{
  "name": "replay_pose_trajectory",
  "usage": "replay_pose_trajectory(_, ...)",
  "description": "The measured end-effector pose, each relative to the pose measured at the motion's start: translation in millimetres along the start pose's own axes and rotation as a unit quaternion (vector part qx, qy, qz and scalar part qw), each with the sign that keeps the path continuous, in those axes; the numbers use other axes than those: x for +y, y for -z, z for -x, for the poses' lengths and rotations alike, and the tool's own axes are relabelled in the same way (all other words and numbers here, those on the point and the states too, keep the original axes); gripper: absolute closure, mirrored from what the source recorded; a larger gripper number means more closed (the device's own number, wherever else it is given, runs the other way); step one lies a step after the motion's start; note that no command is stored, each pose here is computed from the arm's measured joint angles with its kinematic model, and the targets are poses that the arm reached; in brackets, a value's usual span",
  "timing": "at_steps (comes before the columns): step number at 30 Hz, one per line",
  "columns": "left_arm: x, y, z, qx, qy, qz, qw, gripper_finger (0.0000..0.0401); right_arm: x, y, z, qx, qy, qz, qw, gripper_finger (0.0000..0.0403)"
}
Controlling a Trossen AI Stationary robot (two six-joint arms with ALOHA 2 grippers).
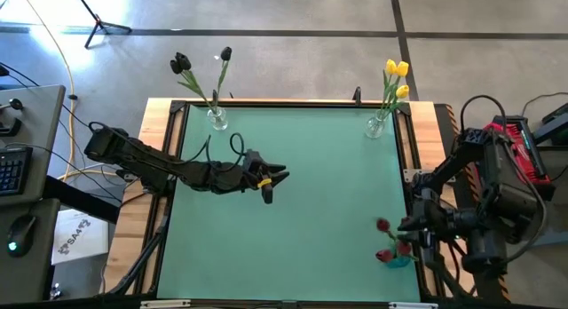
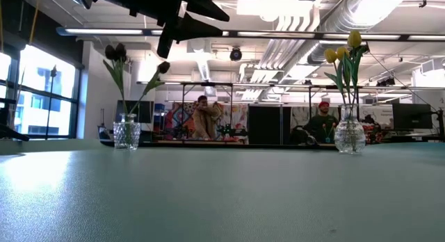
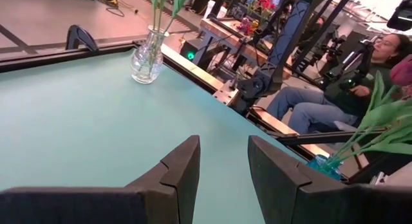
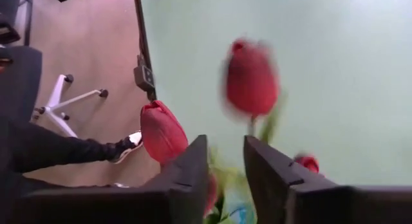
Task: Sort flowers into vase by color
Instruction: Put the red flower into the blue vase, then adjust the red flowers in the blue vase
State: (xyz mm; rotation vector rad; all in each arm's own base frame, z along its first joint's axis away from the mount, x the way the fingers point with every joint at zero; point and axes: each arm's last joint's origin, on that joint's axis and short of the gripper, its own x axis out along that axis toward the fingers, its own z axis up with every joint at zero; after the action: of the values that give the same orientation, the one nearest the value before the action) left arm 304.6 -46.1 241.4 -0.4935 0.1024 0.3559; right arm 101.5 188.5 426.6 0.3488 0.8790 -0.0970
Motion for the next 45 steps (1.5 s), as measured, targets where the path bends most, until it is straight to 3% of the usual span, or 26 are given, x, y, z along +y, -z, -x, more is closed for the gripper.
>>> replay_pose_trajectory(6,1,1,0,0.007,-0.003,-0.004,1.0,0.0284,2,10,6,0.034,-0.019,-0.03,0.999,0.0269)
replay_pose_trajectory(21,2,2,0,0.011,-0.007,-0.007,1.0,0.0284,0,20,20,0.137,-0.051,-0.065,0.987,0.0265)
replay_pose_trajectory(28,4,1,-2,0.01,-0.011,-0.003,1.0,0.0284,-8,2,52,0.0,-0.108,-0.067,0.992,0.0265)
replay_pose_trajectory(33,2,13,-16,0.003,0.016,0.02,1.0,0.0284,-14,-11,55,-0.125,-0.091,-0.054,0.987,0.0265)
replay_pose_trajectory(39,-20,11,-65,-0.004,0.083,0.019,0.996,0.0284,-18,-26,49,-0.199,-0.049,-0.07,0.976,0.0265)
replay_pose_trajectory(45,-48,-14,-119,0.011,0.13,-0.033,0.991,0.0284,-19,-30,46,-0.202,-0.037,-0.068,0.976,0.0265)
